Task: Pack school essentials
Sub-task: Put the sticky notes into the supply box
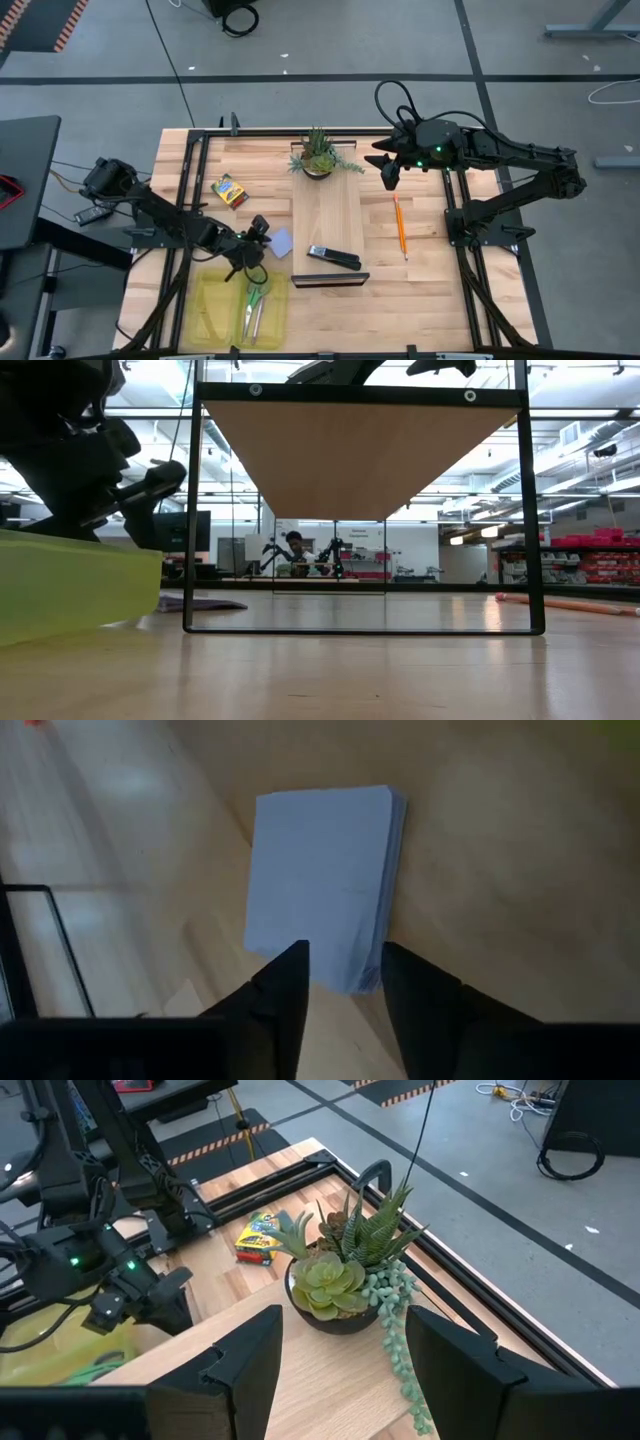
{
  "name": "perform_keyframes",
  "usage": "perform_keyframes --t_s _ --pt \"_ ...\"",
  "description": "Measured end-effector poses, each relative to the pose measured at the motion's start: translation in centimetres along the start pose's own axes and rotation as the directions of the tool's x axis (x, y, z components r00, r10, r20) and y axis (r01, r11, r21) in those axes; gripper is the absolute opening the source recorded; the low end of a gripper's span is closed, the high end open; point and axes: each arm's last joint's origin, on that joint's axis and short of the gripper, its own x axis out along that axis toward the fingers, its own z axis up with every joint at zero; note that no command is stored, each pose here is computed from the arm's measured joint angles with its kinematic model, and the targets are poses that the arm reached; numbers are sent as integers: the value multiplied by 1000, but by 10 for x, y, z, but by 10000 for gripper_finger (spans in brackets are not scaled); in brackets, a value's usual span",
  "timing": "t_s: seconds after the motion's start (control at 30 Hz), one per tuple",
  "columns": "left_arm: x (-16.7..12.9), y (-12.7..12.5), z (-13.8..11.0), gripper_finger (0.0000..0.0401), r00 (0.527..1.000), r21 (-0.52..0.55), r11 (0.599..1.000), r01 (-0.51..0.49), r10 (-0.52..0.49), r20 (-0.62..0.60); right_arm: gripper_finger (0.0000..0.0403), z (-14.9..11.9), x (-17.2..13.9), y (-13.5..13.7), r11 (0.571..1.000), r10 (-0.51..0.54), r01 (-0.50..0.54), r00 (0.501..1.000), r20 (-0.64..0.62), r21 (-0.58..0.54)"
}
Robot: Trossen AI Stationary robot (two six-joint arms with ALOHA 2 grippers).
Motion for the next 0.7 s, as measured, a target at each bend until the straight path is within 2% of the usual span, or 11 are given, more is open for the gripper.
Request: perform_keyframes --t_s 0.23,0.5,0.7 --pt "3 4 -3 166 1000 -18 999 29 -29 4 220 0 0 0 1000 0 0 1000 0 1" --pt "8 9 -6 155 999 1 999 53 -53 12 220 0 0 0 1000 0 0 1000 0 1" --pt "17 5 -4 152 999 74 996 52 -53 11 220 0 0 0 1000 0 0 1000 0 2"
